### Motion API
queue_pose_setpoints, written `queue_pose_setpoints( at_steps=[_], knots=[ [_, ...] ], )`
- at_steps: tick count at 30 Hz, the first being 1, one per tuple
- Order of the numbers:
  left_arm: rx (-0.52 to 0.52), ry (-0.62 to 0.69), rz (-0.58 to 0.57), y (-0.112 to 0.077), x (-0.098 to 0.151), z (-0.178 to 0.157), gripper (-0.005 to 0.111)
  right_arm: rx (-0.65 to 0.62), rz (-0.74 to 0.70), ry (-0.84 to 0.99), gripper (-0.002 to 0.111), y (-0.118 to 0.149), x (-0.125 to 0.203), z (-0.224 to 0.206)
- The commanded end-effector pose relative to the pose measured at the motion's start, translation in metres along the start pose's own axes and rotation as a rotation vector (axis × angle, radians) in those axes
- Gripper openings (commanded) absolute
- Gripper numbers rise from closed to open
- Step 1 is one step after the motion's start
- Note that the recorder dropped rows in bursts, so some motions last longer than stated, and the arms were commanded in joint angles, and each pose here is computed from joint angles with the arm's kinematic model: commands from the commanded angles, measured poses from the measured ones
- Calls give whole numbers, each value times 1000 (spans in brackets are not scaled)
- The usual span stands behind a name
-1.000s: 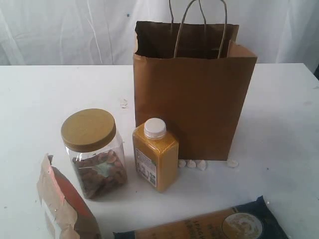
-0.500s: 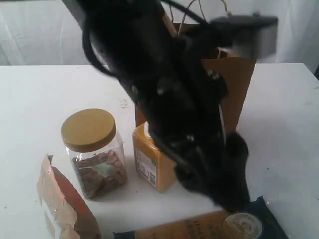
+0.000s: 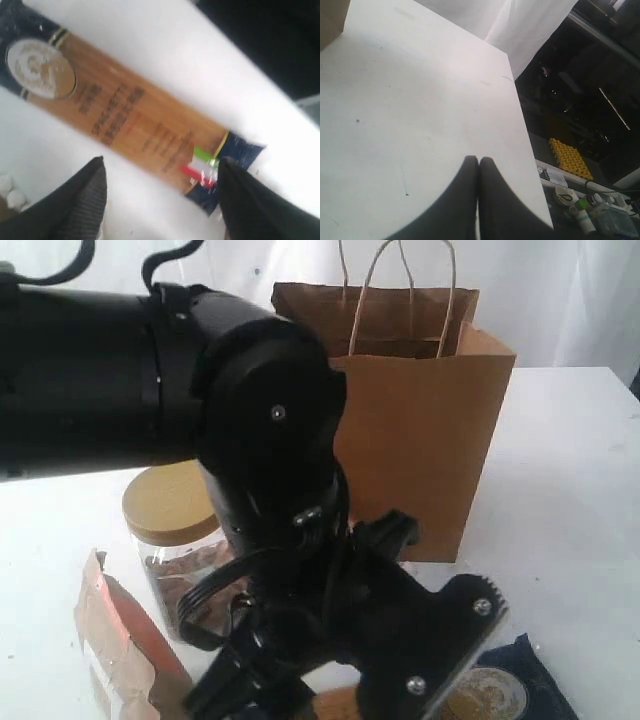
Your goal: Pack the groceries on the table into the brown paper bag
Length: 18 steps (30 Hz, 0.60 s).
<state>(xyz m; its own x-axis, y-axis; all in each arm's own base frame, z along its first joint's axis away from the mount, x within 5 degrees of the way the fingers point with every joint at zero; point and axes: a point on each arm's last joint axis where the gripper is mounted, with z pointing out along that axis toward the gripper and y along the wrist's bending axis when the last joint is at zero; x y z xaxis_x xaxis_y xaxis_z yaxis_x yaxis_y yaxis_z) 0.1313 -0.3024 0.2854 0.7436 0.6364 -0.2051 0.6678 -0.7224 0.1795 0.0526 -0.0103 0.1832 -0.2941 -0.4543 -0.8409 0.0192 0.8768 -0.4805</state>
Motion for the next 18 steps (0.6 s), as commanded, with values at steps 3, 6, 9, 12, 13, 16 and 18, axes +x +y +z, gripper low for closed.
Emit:
queue_pose_setpoints(
  at_steps=[3, 6, 9, 12, 13, 16, 18],
  knots=[
    [-102, 295, 170, 10, 24, -4, 66, 3, 4, -5, 0, 0, 0, 0],
    [-312, 260, 228, 33, 18, 3, 66, 3, 4, -5, 0, 0, 0, 0],
    [-403, 210, 169, 46, 14, 14, 66, 3, 4, -5, 0, 0, 0, 0],
    [-358, 222, -52, 46, 25, 26, 66, 3, 4, -5, 0, 0, 0, 0],
    [-344, 232, -127, 45, 29, 27, 66, 3, 4, -5, 0, 0, 0, 0],
    [-335, 229, -240, 43, 31, 27, 66, 3, 4, -5, 0, 0, 0, 0],
    [-342, 223, -239, 44, 31, 27, 66, 3, 4, -5, 0, 0, 0, 0]
  ],
)
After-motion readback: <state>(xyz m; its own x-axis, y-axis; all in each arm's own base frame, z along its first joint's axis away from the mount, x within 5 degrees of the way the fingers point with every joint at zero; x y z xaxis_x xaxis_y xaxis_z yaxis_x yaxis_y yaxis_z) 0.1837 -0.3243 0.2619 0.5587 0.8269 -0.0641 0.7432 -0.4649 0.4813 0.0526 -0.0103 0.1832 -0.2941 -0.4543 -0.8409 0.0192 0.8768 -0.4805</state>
